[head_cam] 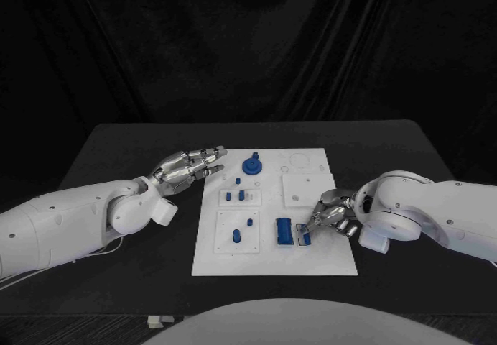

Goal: Assemble the parts on the task board

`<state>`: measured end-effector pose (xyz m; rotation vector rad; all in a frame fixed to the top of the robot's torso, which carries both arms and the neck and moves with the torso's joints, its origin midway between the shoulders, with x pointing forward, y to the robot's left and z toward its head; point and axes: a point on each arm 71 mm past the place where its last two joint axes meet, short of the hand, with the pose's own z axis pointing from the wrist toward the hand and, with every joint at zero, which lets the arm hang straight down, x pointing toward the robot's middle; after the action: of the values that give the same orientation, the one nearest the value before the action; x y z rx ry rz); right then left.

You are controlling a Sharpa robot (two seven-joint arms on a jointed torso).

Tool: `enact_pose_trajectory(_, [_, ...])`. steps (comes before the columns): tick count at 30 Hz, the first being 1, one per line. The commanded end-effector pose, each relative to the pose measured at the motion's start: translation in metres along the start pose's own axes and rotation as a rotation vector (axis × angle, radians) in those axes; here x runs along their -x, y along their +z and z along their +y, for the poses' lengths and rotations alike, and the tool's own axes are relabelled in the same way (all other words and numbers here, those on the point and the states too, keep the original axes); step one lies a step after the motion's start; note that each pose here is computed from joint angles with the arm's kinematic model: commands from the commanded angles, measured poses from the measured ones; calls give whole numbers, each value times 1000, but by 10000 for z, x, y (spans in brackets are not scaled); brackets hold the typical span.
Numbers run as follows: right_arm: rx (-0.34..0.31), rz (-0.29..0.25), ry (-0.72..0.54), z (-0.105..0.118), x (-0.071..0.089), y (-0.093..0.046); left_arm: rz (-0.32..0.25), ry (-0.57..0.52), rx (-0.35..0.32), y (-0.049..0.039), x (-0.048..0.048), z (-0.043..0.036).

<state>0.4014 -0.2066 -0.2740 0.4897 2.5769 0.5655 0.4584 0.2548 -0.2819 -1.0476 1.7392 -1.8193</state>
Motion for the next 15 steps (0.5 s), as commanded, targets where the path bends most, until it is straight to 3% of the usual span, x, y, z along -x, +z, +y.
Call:
enact_pose_trajectory(1, [-23,0,-20,-25,-9,13,15,-12,-12,7,-22,-1])
enact_pose_trajectory(15, [-18,-5,-17,-14,-21,30,19,-14,-11,15,-28,4])
